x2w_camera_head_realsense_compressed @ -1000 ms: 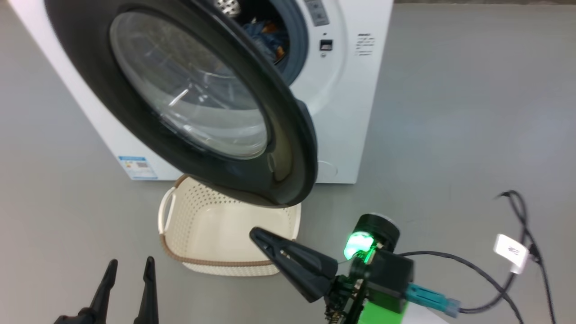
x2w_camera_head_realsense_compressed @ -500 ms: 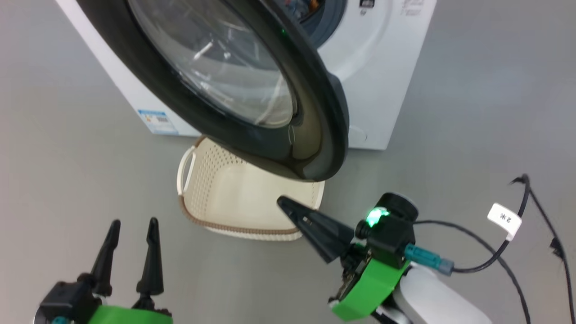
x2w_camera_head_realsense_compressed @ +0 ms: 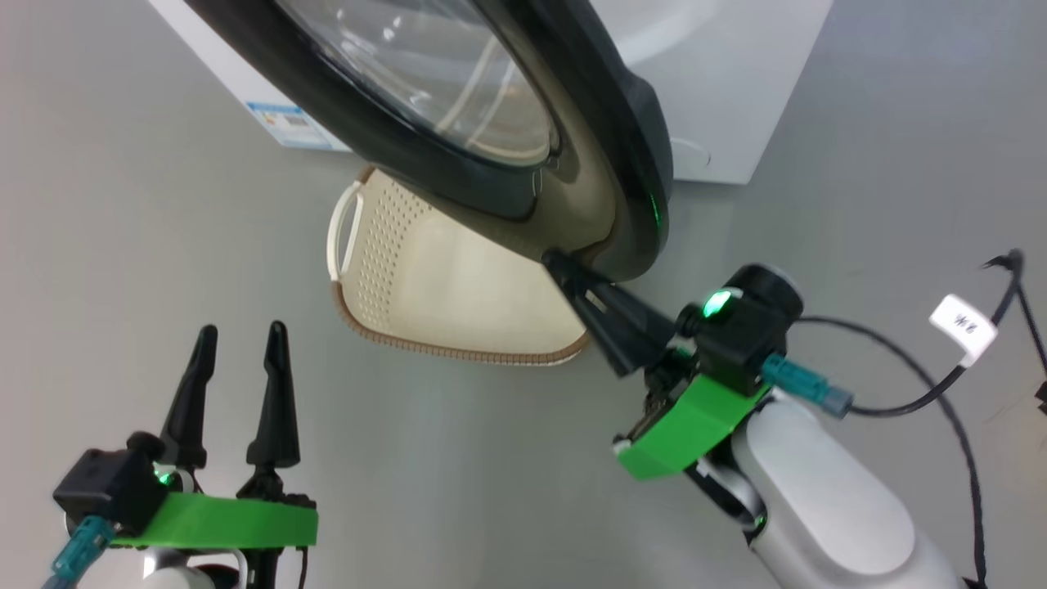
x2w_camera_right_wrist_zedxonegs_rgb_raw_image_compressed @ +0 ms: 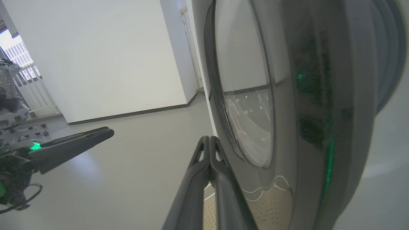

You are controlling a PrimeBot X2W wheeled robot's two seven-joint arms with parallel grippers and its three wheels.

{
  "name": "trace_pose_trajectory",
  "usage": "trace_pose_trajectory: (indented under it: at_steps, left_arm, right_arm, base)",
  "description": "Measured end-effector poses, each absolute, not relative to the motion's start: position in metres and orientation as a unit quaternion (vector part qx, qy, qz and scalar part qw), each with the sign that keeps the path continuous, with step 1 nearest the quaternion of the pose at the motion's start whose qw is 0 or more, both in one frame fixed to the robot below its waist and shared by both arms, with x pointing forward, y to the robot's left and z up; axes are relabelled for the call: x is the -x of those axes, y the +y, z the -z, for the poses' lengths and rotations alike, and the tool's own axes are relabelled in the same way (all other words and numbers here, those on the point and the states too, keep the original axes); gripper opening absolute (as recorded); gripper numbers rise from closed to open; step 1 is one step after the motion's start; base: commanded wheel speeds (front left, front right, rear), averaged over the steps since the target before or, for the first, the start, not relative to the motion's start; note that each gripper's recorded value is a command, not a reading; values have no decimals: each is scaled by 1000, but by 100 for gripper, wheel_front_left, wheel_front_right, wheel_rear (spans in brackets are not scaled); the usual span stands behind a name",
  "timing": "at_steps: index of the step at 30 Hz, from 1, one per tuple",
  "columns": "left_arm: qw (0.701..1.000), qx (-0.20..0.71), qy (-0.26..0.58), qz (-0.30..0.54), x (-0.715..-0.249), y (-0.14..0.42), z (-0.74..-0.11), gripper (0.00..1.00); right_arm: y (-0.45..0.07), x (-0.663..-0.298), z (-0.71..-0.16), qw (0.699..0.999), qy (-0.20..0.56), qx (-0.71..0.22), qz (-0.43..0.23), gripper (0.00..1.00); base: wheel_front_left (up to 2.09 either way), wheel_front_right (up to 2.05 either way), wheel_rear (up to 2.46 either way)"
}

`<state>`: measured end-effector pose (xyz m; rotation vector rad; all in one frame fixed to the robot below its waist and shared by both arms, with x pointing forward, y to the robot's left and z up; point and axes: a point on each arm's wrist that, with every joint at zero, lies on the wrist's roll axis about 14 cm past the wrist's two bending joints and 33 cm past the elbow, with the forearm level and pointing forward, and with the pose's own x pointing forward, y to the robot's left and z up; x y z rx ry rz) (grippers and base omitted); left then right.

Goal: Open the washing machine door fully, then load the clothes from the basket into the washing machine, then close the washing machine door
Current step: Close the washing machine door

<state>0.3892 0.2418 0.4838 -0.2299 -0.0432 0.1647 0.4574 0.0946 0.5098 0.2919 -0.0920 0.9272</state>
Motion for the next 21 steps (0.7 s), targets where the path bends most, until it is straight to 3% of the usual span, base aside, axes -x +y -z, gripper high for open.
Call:
trace_pose_trajectory:
  at_steps: [21]
  left_arm:
    - [991,122,21,-60,-416,227,-449,100]
  right_arm:
    - [53,-554,-538,921,-126,-157,-335,0]
  base:
    - [0,0,0]
